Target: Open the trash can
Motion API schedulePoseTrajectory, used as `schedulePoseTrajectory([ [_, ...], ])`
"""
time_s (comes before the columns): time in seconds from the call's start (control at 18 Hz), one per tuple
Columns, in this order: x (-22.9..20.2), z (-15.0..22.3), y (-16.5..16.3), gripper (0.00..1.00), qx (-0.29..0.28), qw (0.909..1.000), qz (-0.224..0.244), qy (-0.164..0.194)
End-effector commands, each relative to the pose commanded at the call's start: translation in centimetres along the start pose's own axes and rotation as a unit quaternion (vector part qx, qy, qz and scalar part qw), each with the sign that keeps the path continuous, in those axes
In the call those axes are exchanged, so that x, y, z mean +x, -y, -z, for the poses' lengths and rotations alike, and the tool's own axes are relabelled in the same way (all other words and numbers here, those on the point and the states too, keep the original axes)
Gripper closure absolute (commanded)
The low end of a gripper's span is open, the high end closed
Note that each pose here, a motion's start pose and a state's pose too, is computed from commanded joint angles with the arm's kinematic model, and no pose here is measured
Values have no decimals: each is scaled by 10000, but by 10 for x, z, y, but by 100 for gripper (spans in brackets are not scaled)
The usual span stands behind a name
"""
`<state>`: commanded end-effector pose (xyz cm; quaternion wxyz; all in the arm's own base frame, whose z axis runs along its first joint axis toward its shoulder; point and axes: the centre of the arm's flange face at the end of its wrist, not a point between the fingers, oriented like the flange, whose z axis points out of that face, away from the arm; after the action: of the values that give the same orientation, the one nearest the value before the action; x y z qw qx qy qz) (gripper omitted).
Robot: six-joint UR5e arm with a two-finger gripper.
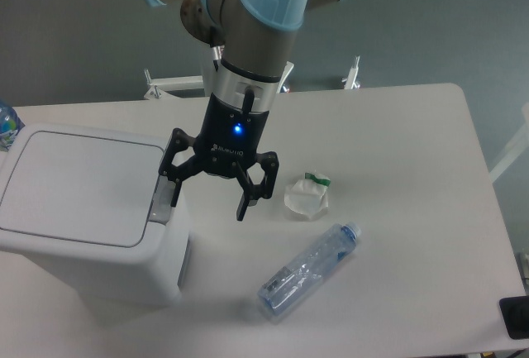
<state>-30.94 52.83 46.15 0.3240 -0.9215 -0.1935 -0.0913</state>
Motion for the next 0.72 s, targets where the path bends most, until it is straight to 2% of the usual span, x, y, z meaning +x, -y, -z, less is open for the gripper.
schedulePoseTrajectory([
  [0.44, -2, -4, 0, 0, -28, 10000, 15, 0],
  [0.72, 2, 9, 8, 0, 97, 9999, -43, 33],
])
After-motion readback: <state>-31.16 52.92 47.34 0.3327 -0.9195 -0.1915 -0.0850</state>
